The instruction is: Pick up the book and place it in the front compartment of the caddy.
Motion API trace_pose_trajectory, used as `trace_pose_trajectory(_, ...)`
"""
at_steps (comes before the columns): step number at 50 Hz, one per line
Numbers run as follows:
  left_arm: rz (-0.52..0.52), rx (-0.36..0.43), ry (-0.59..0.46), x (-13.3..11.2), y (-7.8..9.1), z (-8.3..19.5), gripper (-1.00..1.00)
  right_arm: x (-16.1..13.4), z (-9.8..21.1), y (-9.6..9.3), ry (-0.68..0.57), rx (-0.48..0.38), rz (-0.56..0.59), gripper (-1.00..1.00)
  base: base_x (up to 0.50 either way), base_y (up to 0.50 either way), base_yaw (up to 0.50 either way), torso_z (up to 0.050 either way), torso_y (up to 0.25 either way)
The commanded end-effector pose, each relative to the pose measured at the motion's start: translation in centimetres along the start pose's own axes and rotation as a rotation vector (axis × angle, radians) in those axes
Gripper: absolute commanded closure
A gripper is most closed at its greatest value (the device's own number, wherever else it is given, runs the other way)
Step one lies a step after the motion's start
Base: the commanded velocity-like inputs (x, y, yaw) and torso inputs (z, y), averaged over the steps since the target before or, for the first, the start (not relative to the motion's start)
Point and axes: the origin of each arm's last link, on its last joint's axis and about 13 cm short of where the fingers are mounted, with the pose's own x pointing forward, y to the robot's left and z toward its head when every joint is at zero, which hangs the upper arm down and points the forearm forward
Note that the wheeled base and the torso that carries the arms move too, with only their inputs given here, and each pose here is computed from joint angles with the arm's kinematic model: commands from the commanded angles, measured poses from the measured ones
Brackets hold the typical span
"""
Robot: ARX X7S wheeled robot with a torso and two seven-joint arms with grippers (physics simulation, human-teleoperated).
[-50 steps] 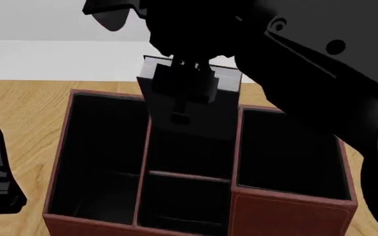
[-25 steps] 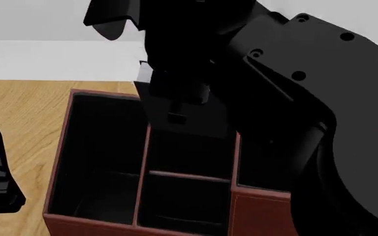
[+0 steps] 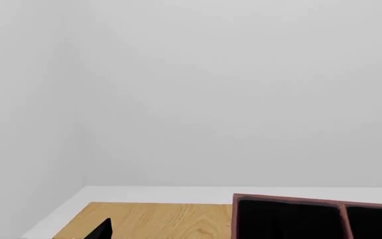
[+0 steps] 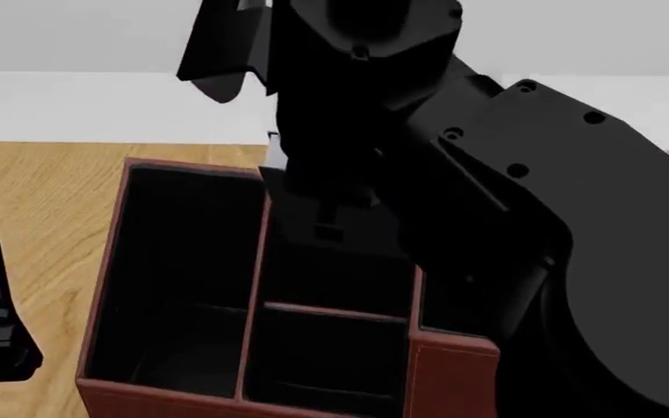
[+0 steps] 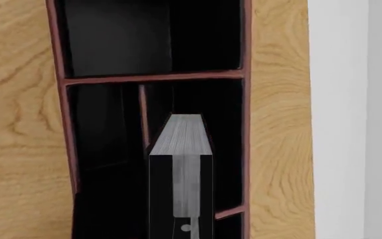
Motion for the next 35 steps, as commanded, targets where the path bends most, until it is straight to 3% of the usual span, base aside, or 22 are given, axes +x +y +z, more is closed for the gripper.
trace_pose_trajectory(1, 0.004, 0.0, 0.003, 0.0, 0.1, -0.2, -1.0, 1.0, -0.3, -0.1, 0.025, -0.017, -0.029, 1.0, 0.0, 0.0, 0.0, 0.0, 0.0)
trace_pose_trajectory(35, 0.009, 0.001, 0.004, 0.1, 0.3, -0.4, -1.0, 4.3, -1.5, 0.2, -0.025, 0.02, -0.079, 1.0, 0.0, 0.0, 0.0, 0.0, 0.001)
